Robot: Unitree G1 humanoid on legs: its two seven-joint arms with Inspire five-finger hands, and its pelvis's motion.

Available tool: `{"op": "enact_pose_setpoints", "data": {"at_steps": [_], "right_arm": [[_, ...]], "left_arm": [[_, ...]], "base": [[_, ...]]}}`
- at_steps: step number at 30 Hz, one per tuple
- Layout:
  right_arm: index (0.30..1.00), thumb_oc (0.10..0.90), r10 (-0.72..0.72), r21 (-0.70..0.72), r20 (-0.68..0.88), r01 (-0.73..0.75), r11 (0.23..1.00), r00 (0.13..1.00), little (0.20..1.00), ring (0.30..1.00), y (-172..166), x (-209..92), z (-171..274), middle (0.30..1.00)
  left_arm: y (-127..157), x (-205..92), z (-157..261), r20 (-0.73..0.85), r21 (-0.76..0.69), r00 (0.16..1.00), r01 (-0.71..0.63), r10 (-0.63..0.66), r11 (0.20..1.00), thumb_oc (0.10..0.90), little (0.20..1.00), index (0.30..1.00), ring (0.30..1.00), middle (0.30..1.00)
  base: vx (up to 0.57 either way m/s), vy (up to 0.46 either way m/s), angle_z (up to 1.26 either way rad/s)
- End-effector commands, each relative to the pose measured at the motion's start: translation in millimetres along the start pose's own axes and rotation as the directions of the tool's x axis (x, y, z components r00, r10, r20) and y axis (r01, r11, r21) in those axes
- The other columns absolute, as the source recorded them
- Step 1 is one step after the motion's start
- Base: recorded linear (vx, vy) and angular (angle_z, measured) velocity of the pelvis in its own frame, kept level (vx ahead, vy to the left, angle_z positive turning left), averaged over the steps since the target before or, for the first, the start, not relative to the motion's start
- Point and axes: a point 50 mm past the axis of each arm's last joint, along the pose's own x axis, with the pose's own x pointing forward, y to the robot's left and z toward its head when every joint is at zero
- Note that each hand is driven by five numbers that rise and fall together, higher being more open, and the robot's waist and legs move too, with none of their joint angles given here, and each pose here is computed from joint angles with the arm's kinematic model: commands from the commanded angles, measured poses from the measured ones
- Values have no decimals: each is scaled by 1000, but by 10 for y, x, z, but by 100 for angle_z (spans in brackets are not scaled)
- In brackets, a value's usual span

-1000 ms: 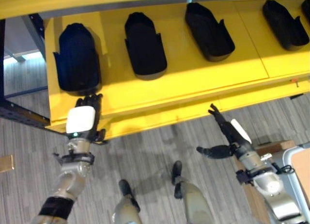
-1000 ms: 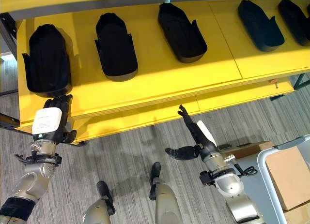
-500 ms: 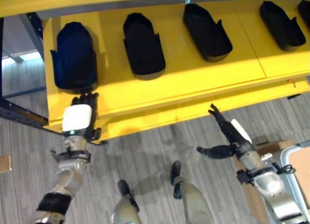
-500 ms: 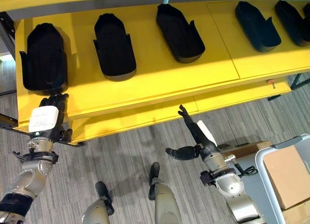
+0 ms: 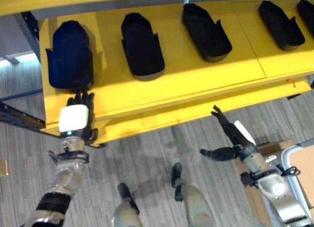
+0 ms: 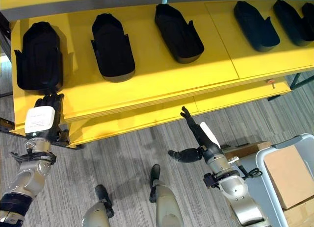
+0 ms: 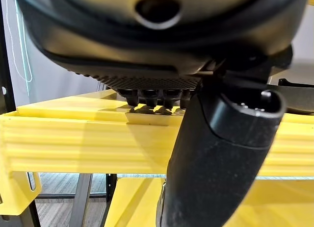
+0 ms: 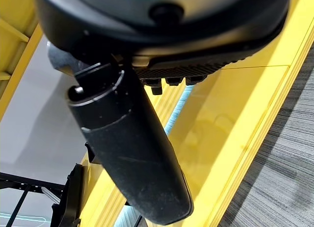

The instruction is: Move parts from the plastic box to the shelf.

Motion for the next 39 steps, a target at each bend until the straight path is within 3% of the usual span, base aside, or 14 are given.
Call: {"op": "enact_pose_setpoints", "data": {"at_steps": [1,26,39], "right_arm": [[1000,900,-27,-5,263,30,1000,965,1000,1000,-65,34,478,1000],[1000,900,-14,-7,269,17,1000,963,1000,1000,-62,11,489,1000],[1000,900,-28,3,260,28,1000,965,1000,1000,-60,58,465,1000]], "left_arm": [[385,220,-151,4,83,986,-166,166,983,900,1000,1000,1000,1000],[425,347,-44,30,63,983,-185,184,981,900,1000,1000,1000,1000],[268,129,141,101,-41,985,-136,140,990,900,1000,1000,1000,1000]], "base": [[0,0,0],[4,2,-1],[0,0,0]]}}
